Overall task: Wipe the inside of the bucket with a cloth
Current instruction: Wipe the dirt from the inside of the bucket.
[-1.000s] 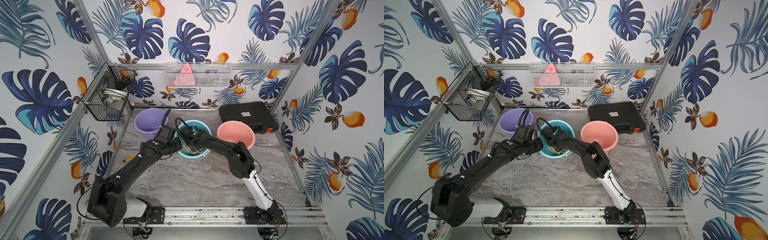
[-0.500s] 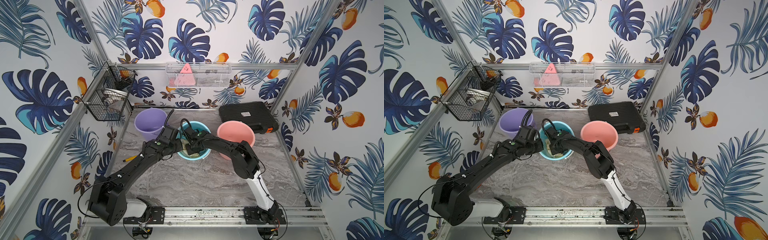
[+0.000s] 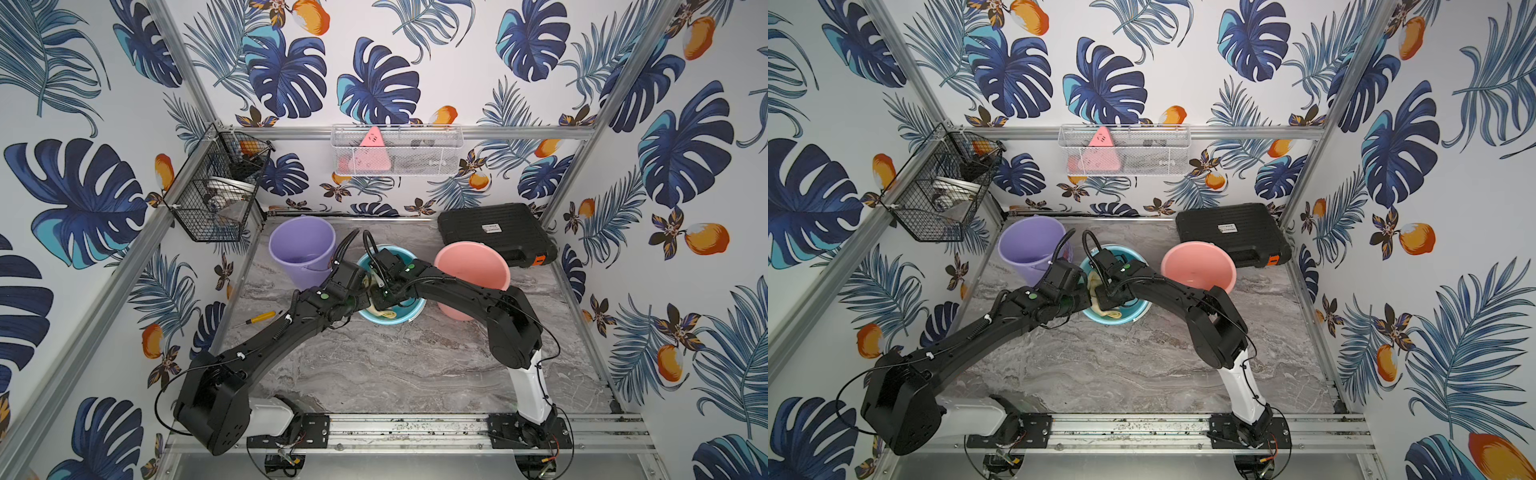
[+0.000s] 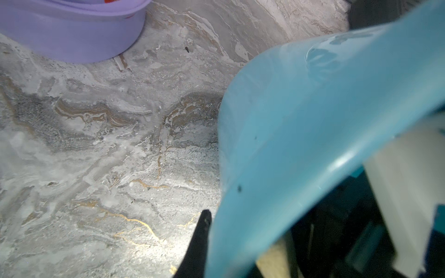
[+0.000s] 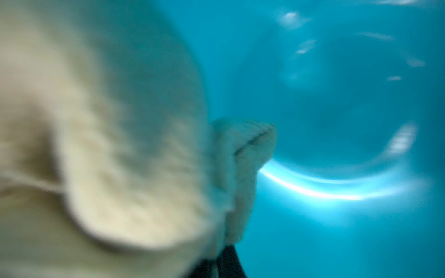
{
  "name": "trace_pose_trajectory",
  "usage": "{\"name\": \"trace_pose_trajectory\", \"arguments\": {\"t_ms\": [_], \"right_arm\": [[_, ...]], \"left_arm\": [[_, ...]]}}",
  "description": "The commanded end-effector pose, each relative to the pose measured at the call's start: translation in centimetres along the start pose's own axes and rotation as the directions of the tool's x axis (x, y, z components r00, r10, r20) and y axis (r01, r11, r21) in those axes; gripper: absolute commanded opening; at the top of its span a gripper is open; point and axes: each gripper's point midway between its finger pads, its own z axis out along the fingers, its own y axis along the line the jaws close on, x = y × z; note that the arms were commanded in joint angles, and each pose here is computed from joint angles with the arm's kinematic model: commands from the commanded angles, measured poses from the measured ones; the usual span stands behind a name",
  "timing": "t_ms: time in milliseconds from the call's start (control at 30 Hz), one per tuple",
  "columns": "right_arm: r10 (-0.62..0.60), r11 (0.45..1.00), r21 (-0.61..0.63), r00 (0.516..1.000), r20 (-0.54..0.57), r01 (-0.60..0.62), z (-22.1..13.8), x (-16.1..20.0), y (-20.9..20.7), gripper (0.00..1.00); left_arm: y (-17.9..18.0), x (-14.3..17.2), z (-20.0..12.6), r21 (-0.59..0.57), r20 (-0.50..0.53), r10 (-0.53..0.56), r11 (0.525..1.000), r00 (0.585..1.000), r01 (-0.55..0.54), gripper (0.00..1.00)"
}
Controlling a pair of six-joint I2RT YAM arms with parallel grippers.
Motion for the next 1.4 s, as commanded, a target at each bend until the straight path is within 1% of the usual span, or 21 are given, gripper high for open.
{"name": "trace_pose_trajectory", "arguments": {"t_ms": [0, 100, 200, 300, 467, 533, 600, 633, 700, 733, 800, 867, 933, 967, 1033, 1067, 1133, 1200, 1267, 1367], "right_arm": [[-0.016, 0.958, 0.287, 1.000, 0.008, 0.013, -0.3, 0.1, -5.1, 0.00], [-0.026, 0.938, 0.348, 0.998, 0.060, 0.004, -0.5, -0.8, -6.2, 0.00], [-0.038, 0.904, 0.427, 0.997, 0.065, 0.007, -0.2, -1.3, -7.3, 0.00], [-0.030, 0.877, 0.479, 1.000, 0.007, 0.023, 1.4, -0.5, -7.9, 0.00], [0.019, 0.908, 0.417, 0.993, -0.118, 0.032, 4.7, 2.4, -6.5, 0.00], [0.031, 0.947, 0.320, 0.988, -0.151, 0.019, 5.4, 3.3, -4.8, 0.00], [0.041, 0.980, 0.200, 0.987, -0.158, -0.008, 5.6, 3.7, -2.7, 0.00], [0.044, 0.992, 0.125, 0.985, -0.166, -0.023, 5.6, 4.0, -1.5, 0.00], [0.028, 0.999, -0.030, 0.984, -0.175, -0.034, 5.0, 4.0, 1.1, 0.00], [0.016, 0.992, -0.120, 0.986, -0.169, -0.036, 4.4, 3.9, 2.5, 0.00], [-0.003, 0.961, -0.275, 0.989, -0.150, -0.039, 3.0, 3.6, 5.1, 0.00], [-0.001, 0.930, -0.364, 0.993, -0.122, -0.044, 1.4, 3.1, 6.4, 0.00], [0.010, 0.918, -0.394, 0.997, -0.072, -0.038, -0.1, 2.4, 6.7, 0.00], [0.027, 0.925, -0.377, 0.999, -0.035, -0.038, -0.7, 1.8, 6.3, 0.00], [0.059, 0.963, -0.263, 0.998, 0.022, -0.051, -1.3, 0.8, 4.1, 0.00], [0.070, 0.984, -0.169, 0.997, 0.039, -0.062, -1.3, 0.5, 2.5, 0.00], [0.067, 0.998, 0.001, 0.997, 0.044, -0.068, -1.4, 0.4, -0.3, 0.00], [0.052, 0.986, 0.158, 0.998, 0.036, -0.057, -1.7, 0.4, -2.9, 0.00], [0.025, 0.964, 0.262, 0.998, 0.055, -0.039, -2.1, -0.1, -4.6, 0.00], [-0.013, 0.937, 0.350, 0.995, 0.098, -0.023, -3.1, -1.1, -6.1, 0.00]], "left_arm": [[2.0, 1.7, 0.1, -0.087, -0.050, 0.037, 0.995, 0.998, -0.041, 0.00], [2.4, 2.0, -0.1, -0.103, -0.055, 0.042, 0.994, 0.998, -0.047, 0.00], [2.9, 2.7, -0.1, -0.099, -0.060, 0.047, 0.994, 0.997, -0.052, 0.00], [3.4, 3.4, 0.1, -0.099, -0.074, 0.057, 0.993, 0.996, -0.064, 0.00], [3.8, 3.9, 0.0, -0.093, -0.070, 0.059, 0.994, 0.996, -0.065, 0.00], [3.8, 4.0, 0.1, -0.084, -0.067, 0.065, 0.994, 0.996, -0.071, 0.00], [3.8, 4.0, 0.1, -0.088, -0.072, 0.075, 0.993, 0.995, -0.081, 0.00], [3.9, 4.0, 0.2, -0.094, -0.076, 0.080, 0.992, 0.994, -0.087, 0.00], [3.9, 4.0, 0.2, -0.095, -0.075, 0.082, 0.991, 0.994, -0.089, 0.00], [4.0, 4.0, 0.2, -0.092, -0.072, 0.077, 0.992, 0.994, -0.084, 0.00], [3.9, 4.1, 0.2, -0.086, -0.066, 0.067, 0.994, 0.996, -0.073, 0.00], [3.9, 4.1, 0.1, -0.081, -0.067, 0.062, 0.994, 0.996, -0.068, 0.00], [4.0, 4.1, -0.1, -0.086, -0.066, 0.055, 0.994, 0.996, -0.061, 0.00], [4.2, 4.0, -0.3, -0.094, -0.065, 0.053, 0.994, 0.996, -0.059, 0.00], [4.6, 3.9, -0.8, -0.114, -0.060, 0.046, 0.992, 0.997, -0.053, 0.00], [4.8, 3.8, -1.1, -0.121, -0.054, 0.041, 0.992, 0.998, -0.048, 0.00], [5.0, 3.6, -1.8, -0.125, -0.046, 0.035, 0.991, 0.998, -0.041, 0.00], [5.0, 3.4, -2.5, -0.124, -0.039, 0.031, 0.992, 0.999, -0.035, 0.00], [5.0, 3.2, -3.0, -0.119, -0.032, 0.030, 0.992, 0.999, -0.033, 0.00], [5.2, 3.2, -3.6, -0.126, -0.037, 0.034, 0.991, 0.999, -0.038, 0.00]]}}
